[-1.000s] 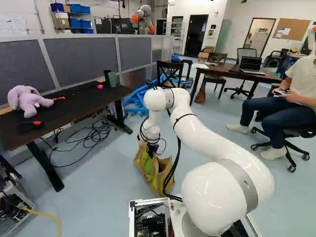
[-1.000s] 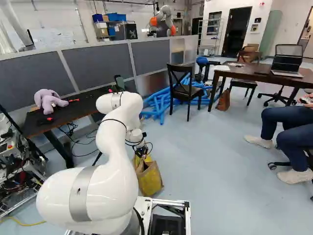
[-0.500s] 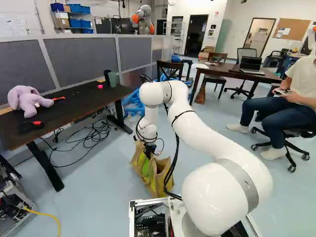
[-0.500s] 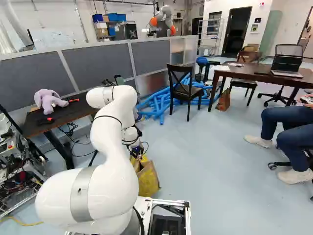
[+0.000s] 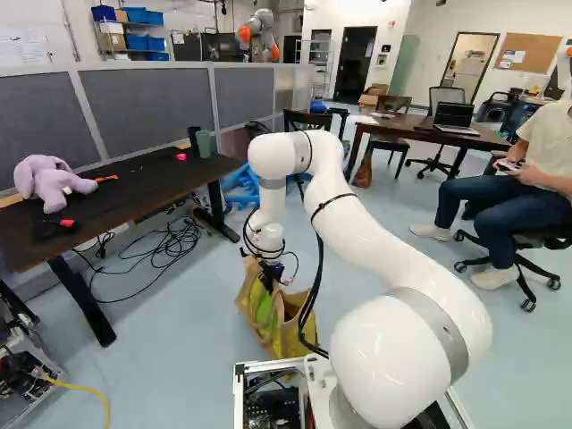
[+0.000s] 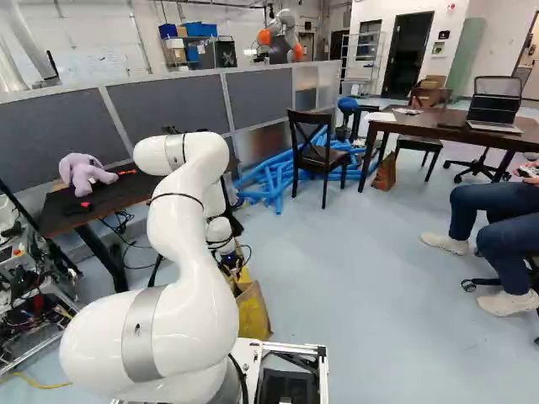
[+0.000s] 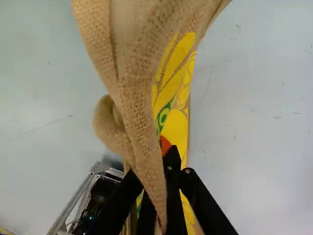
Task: Pick up the bag on the ground and place it on the table
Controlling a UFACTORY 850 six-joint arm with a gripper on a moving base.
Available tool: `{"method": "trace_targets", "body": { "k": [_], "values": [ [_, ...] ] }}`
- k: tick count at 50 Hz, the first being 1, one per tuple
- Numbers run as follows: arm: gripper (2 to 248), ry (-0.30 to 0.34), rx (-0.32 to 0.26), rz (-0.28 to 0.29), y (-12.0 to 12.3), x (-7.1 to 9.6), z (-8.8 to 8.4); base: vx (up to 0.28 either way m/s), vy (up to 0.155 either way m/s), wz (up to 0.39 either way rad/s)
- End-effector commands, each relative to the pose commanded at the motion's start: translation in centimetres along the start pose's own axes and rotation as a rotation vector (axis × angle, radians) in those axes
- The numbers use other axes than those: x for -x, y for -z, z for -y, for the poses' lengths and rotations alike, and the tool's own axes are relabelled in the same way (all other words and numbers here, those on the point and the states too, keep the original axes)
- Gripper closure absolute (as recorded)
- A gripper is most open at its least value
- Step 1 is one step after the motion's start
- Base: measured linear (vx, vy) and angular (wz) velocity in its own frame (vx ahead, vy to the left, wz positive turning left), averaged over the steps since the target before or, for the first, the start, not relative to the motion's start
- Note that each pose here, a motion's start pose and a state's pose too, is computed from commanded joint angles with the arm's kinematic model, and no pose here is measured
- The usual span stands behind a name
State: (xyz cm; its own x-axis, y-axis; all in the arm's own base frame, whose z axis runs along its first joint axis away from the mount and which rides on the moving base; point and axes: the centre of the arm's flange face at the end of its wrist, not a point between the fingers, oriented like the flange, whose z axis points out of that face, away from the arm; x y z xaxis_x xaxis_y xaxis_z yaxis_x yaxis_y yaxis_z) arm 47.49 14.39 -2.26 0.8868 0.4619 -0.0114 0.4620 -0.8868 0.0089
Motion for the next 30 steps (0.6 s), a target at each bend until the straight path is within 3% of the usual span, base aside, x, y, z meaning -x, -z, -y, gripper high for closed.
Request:
{"method": "trace_targets", "body": {
  "k": [30],
  "values": [
    [229, -0.033, 0.002, 0.025, 4.4, 4.3, 0.0, 0.000, 0.000, 0.000]
  ]
}}
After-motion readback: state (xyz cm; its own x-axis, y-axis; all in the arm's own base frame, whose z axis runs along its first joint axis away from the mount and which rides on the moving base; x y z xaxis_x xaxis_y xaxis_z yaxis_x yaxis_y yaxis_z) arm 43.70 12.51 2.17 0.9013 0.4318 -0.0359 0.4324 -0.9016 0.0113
